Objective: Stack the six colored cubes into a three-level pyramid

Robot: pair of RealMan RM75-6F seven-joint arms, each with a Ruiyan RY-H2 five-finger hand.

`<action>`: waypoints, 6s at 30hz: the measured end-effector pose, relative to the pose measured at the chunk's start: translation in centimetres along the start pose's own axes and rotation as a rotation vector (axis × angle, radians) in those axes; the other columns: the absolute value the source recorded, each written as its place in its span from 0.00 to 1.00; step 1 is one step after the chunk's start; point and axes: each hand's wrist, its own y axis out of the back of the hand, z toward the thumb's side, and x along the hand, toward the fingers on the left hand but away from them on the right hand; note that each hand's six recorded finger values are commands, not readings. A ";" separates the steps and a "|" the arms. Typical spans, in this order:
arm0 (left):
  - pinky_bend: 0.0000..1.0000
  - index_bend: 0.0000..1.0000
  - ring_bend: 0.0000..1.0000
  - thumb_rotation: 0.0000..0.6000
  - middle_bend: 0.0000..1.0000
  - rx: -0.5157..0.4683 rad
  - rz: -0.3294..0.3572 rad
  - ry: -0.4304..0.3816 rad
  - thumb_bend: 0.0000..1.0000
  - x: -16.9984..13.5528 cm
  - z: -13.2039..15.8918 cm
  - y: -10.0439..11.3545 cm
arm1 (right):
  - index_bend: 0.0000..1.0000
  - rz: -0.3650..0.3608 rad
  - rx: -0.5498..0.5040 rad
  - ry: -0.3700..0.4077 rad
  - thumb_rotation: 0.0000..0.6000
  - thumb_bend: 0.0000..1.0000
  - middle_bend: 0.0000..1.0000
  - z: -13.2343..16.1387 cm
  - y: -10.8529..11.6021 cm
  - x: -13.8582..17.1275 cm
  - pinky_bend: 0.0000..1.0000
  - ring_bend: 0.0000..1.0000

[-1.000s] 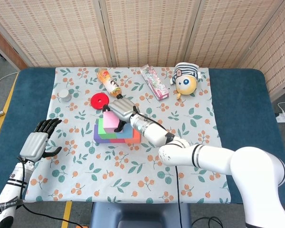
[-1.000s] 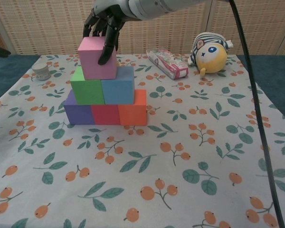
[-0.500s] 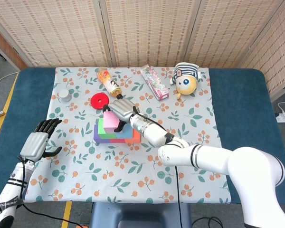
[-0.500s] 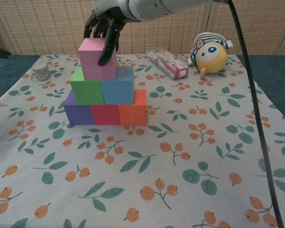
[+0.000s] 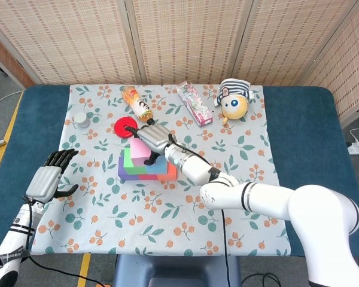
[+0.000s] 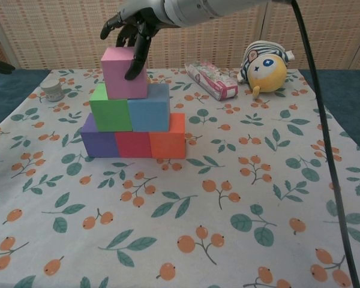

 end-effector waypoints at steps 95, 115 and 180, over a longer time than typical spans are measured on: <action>0.02 0.08 0.00 1.00 0.00 0.164 -0.224 -0.252 0.28 6.1 7.8 -7.2 | 0.00 -0.091 -0.285 -0.176 1.00 0.05 0.06 -10.2 -5.9 -0.7 0.17 0.00; 0.02 0.08 0.00 1.00 0.00 0.164 -0.225 -0.258 0.28 6.0 7.7 -7.3 | 0.00 -0.078 -0.262 -0.182 1.00 0.05 0.06 -10.6 -6.2 0.2 0.17 0.00; 0.02 0.08 0.00 1.00 0.00 0.133 -0.302 -0.126 0.28 4.1 4.0 -10.6 | 0.00 -0.062 -0.149 -0.240 1.00 0.05 0.04 -13.0 -10.8 1.6 0.12 0.00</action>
